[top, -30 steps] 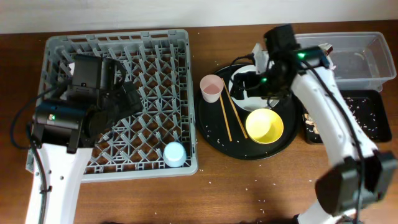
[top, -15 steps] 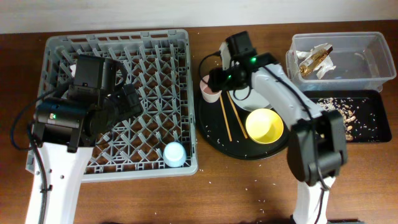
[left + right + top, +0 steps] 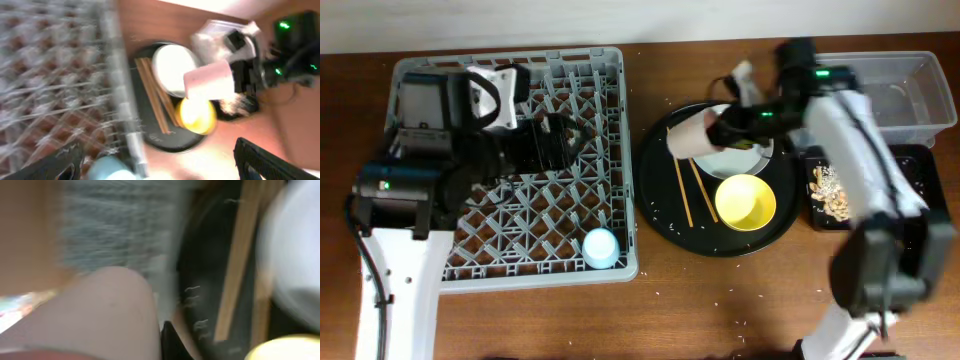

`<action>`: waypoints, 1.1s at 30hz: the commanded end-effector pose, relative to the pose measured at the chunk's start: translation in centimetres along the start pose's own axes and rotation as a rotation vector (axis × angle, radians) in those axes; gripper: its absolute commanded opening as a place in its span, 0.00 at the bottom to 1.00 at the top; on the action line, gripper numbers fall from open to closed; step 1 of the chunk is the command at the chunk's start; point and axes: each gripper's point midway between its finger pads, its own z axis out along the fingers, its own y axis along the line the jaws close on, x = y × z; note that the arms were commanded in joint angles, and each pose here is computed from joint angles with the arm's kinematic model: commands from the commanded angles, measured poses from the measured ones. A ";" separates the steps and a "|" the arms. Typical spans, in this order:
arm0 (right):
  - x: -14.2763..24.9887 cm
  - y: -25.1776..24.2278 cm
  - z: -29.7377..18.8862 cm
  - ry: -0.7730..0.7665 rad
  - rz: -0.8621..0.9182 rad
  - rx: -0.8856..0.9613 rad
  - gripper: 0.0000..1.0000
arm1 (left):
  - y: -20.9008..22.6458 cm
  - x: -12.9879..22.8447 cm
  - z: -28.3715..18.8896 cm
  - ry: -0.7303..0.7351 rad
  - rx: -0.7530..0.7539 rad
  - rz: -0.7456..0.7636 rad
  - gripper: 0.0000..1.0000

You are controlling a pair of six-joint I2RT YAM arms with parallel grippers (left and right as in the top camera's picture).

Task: Sort waste into correct bins and load items into the dishwasher rack
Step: 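Grasp the pink cup with the right gripper and lift it, then hand the pink cup from the right gripper to the left gripper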

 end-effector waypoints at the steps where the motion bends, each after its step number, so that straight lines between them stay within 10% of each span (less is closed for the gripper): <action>1: 1.8 11.2 -5.9 -0.126 -0.341 -0.380 0.04 | -6.6 0.7 -1.6 0.035 0.401 0.142 0.95; 12: 9.2 22.0 -4.8 -0.035 -0.733 -0.524 0.04 | -15.3 3.6 -3.9 0.122 0.812 0.305 0.83; 33: 6.3 27.7 -6.8 -0.101 -0.830 -0.754 0.04 | -16.1 4.2 -4.5 0.145 0.867 0.306 0.66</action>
